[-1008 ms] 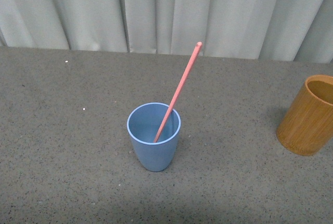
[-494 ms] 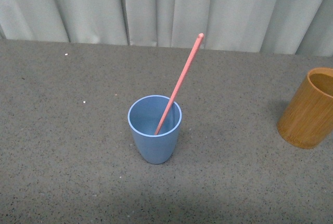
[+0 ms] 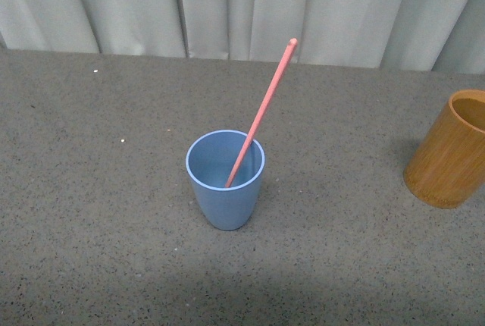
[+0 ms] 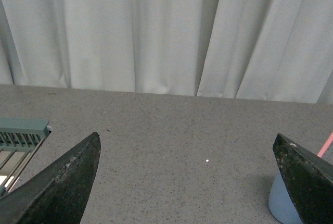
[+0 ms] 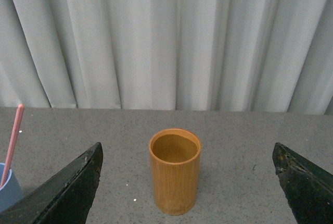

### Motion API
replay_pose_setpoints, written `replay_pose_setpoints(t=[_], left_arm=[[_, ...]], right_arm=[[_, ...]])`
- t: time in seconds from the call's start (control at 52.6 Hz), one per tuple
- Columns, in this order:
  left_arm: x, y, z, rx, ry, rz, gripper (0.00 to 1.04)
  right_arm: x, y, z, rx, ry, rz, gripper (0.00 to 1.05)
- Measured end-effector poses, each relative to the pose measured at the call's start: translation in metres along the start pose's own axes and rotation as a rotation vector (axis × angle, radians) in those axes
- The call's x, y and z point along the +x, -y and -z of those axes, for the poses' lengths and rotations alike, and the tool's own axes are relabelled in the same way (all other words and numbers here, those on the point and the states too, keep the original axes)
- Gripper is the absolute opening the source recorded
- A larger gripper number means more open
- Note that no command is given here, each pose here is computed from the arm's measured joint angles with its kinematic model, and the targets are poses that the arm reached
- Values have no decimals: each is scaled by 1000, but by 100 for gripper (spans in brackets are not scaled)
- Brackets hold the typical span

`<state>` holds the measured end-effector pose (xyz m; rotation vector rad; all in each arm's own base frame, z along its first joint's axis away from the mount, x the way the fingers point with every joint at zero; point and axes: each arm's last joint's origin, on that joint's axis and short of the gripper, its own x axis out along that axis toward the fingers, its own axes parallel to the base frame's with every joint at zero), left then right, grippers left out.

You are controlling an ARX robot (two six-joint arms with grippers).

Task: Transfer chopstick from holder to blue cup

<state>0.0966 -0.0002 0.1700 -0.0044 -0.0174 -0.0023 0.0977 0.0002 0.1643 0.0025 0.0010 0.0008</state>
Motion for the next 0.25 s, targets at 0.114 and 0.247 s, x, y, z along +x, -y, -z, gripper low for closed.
replay_pose_setpoints(t=[0.114, 0.247], left_arm=[[0, 0, 0, 0, 0, 0, 98], [0, 0, 0, 0, 0, 0, 98]], right_arm=[[0, 0, 0, 0, 0, 0, 95], [0, 0, 0, 0, 0, 0, 95]])
